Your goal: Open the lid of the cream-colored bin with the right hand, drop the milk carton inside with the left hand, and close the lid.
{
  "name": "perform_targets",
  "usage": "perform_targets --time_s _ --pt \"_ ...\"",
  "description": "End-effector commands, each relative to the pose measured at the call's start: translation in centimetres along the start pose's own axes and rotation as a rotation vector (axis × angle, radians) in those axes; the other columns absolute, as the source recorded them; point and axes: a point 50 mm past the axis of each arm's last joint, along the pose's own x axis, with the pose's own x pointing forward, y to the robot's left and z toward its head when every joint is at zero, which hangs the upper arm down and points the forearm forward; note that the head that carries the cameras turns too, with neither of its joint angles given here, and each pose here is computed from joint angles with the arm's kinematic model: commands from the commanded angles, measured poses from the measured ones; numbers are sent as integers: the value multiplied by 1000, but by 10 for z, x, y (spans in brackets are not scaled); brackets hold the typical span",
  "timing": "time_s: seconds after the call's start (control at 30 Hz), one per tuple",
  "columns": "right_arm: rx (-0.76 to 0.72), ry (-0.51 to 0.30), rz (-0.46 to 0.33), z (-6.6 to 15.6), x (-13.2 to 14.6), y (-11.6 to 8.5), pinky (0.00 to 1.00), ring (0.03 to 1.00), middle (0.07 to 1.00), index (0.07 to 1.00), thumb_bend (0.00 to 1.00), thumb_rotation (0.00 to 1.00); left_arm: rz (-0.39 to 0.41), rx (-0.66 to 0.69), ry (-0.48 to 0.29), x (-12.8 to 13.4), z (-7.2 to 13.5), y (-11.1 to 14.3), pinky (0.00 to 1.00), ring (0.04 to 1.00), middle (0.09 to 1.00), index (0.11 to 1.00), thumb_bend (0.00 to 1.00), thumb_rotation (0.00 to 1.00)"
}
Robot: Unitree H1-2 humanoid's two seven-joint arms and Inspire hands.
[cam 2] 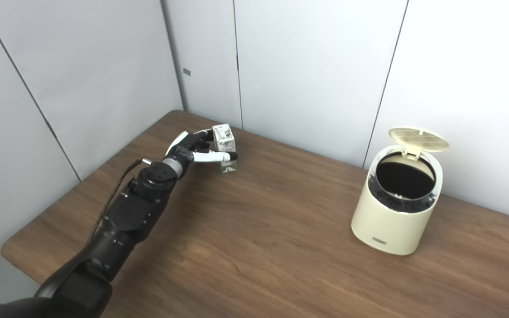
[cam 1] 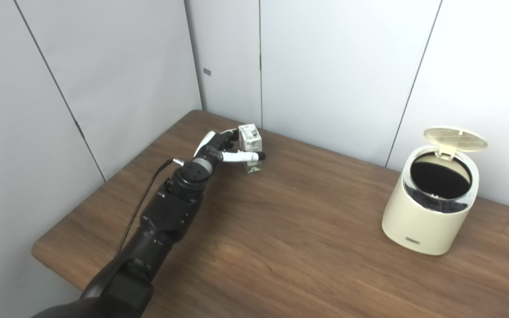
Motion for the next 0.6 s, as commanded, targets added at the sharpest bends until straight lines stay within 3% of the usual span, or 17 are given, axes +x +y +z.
perform_targets --time_s 0.0,0.27,0.37,0.4,0.43,0.57 --pt "-15 -75 -21 14 4 -9 424 549 630 488 459 0 -2 10 -8 3 7 -2 880 875 847 904 999 210" --pt "-34 -57 -23 17 -4 -14 424 558 642 489 459 0 -15 10 -13 4 1 -10 855 853 821 866 959 172" --pt "-32 -57 -25 17 -6 -14 424 560 640 489 460 0 -2 -20 -38 7 -2 -14 792 810 792 826 954 145" --pt "-32 -56 -25 17 -6 -14 336 558 639 490 478 102 24 -35 -48 8 -2 -16 761 787 773 804 937 124" --pt "-32 -55 -24 17 -6 -14 304 558 639 490 484 137 43 -44 -54 9 -3 -18 721 760 748 774 912 108" --pt "-34 -56 -22 16 -6 -13 278 564 644 491 490 171 202 -122 -45 13 -1 -32 620 705 698 645 868 39"
